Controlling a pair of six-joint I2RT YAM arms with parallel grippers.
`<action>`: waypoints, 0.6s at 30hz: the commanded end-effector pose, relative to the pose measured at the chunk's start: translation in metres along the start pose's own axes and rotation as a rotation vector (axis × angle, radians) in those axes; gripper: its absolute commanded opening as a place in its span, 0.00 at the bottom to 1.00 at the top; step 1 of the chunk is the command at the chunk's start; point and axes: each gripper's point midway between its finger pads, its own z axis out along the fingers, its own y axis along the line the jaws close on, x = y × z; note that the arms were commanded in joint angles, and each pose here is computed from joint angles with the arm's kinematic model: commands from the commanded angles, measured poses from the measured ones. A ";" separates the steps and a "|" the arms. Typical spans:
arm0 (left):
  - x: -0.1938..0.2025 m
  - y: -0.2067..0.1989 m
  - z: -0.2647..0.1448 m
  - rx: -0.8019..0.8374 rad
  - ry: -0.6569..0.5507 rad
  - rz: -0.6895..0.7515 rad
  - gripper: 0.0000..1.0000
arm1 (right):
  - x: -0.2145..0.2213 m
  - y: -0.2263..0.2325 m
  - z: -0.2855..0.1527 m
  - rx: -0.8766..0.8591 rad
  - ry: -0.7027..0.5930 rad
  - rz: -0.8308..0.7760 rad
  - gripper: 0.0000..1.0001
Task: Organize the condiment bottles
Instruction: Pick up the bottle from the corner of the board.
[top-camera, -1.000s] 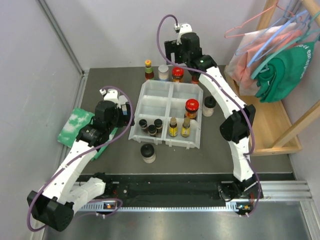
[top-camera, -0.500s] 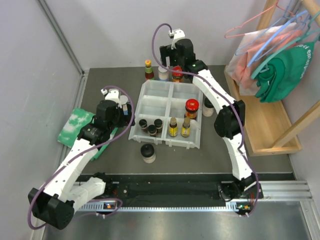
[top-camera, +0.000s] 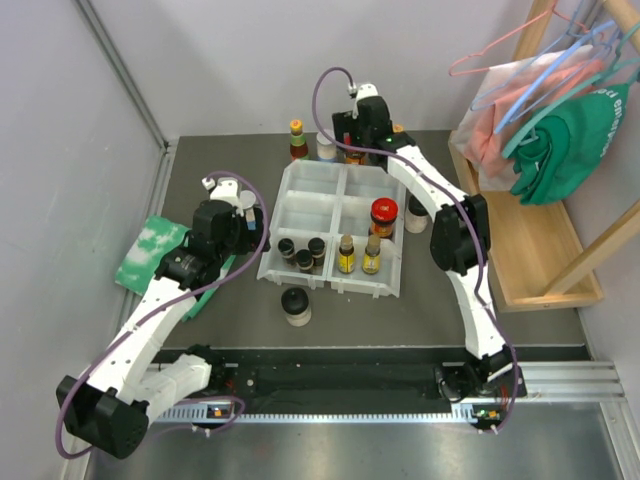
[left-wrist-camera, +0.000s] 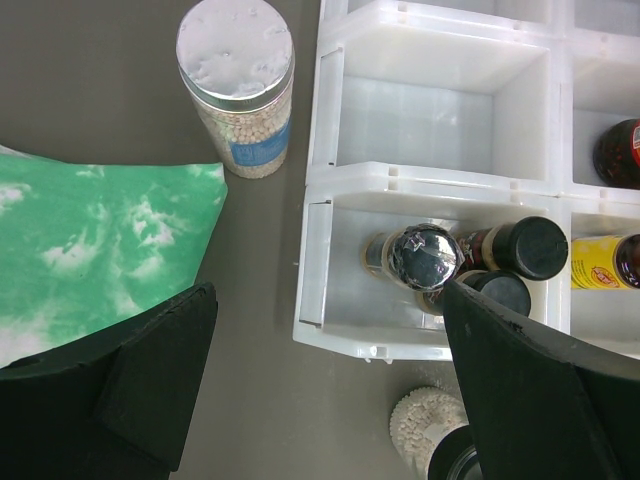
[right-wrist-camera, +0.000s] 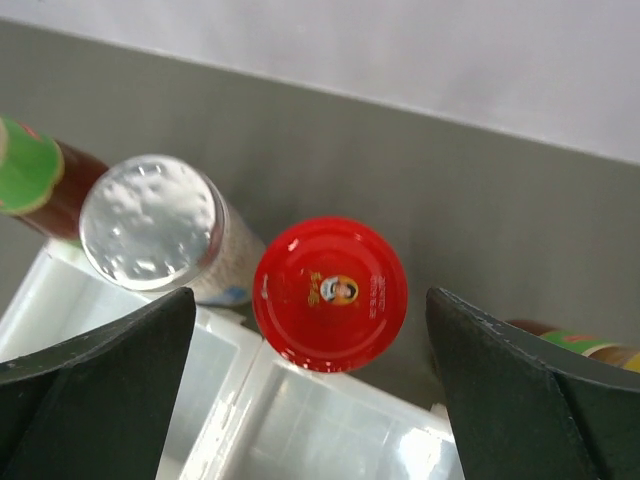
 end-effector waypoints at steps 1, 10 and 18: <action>-0.010 -0.003 0.000 0.012 -0.030 -0.011 0.99 | -0.006 -0.006 -0.007 -0.003 -0.002 0.019 0.96; -0.006 -0.002 -0.001 0.014 -0.022 -0.011 0.99 | 0.006 -0.016 0.006 0.028 0.008 0.023 0.93; -0.005 -0.002 0.000 0.012 -0.019 -0.013 0.99 | 0.018 -0.020 0.022 0.024 0.021 0.052 0.92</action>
